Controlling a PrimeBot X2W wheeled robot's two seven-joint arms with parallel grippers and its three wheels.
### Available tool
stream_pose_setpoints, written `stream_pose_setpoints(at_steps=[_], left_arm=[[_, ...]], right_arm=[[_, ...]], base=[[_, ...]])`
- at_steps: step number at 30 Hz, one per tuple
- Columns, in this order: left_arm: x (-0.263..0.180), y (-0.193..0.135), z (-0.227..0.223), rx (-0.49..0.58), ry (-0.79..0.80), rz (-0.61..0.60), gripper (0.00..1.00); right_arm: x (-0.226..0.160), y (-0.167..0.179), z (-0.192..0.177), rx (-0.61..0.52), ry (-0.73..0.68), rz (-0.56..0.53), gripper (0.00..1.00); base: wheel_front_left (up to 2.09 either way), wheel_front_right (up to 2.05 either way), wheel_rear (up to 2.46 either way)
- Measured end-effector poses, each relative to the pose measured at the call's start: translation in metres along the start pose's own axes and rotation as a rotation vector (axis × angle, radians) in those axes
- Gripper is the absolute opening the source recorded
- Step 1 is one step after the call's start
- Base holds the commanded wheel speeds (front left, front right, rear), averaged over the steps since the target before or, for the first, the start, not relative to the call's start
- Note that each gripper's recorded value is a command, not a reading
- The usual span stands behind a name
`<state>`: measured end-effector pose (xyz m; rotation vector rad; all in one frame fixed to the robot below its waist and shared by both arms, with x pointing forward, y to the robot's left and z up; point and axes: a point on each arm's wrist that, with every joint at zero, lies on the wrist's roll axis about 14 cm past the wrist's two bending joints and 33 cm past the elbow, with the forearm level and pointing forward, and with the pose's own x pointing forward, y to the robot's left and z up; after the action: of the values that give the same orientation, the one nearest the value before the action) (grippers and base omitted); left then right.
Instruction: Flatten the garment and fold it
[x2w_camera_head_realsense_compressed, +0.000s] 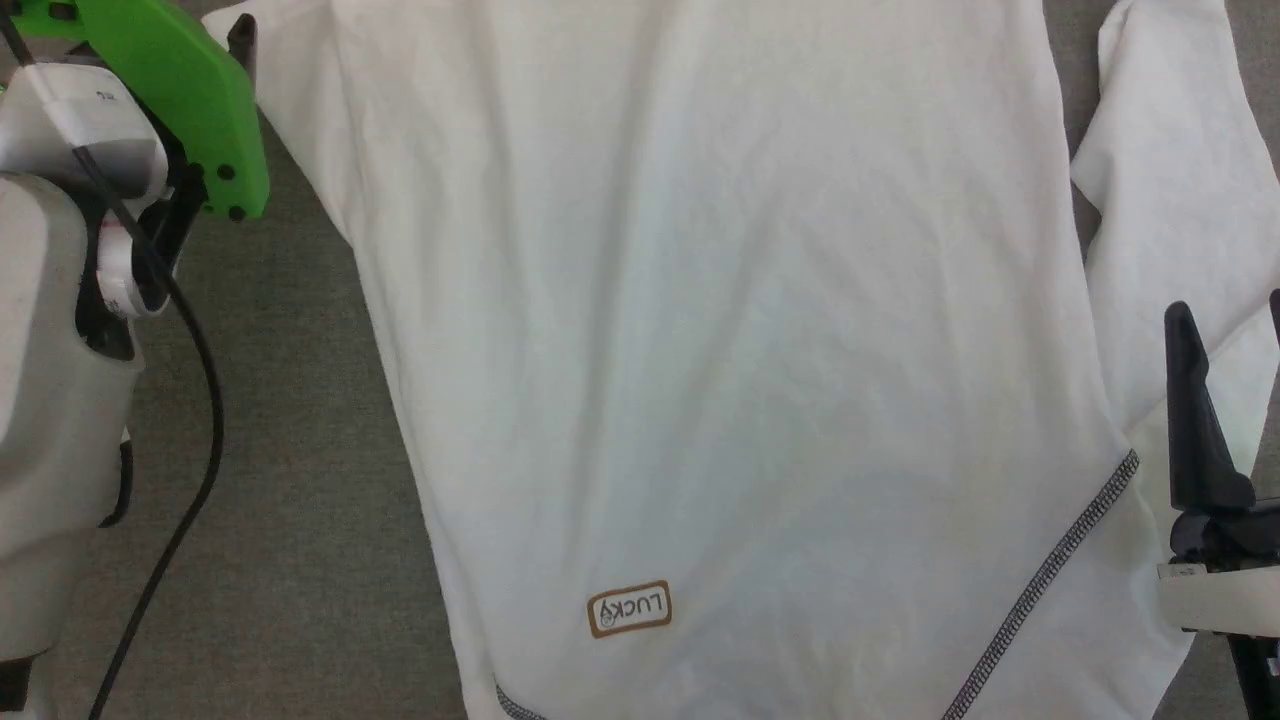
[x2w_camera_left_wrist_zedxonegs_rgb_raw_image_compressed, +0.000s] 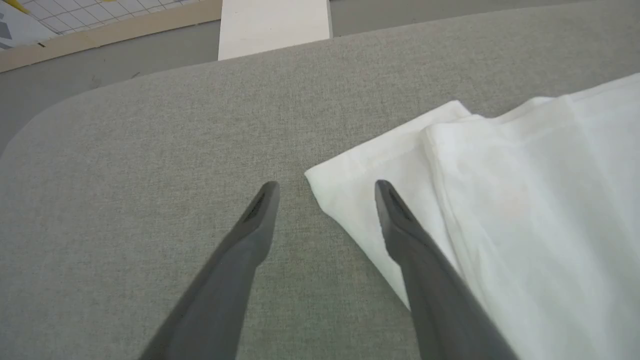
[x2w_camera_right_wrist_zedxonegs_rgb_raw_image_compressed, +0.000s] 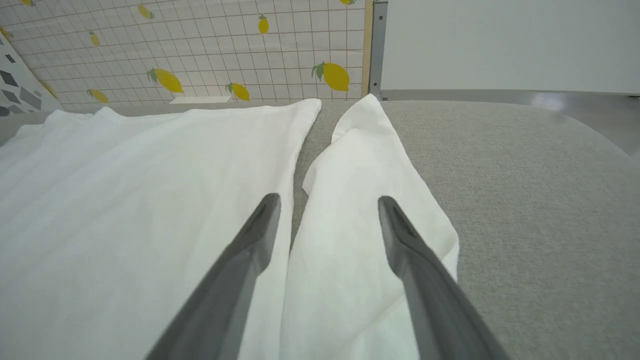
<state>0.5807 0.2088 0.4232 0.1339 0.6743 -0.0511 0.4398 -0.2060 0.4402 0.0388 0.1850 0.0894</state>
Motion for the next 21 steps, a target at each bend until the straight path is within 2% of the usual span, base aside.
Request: stream_pose_setpoints(at_steps=[12,13,14,21], left_arm=[[0.035,0.004,-0.037,-0.078,0.114,0.028,1.0],[0.036,0.003,-0.038,-0.088,0.118,0.019,0.64],[0.037,0.002,-0.038,-0.092,0.118,0.012,0.0],[0.038,0.0,-0.038,-0.14,0.094,-0.019,0.0]], right_arm=[[0.002,-0.018,-0.021,-0.014,0.055,-0.038,1.0],[0.002,-0.019,-0.022,-0.015,0.058,-0.039,1.0],[0.002,-0.019,-0.023,-0.014,0.06,-0.04,1.0],[0.004,-0.022,-0.021,-0.02,0.054,-0.039,1.0]], base=[[0.0,0.0,0.0],[0.0,0.0,0.0],[0.0,0.0,0.0],[0.0,0.0,0.0]])
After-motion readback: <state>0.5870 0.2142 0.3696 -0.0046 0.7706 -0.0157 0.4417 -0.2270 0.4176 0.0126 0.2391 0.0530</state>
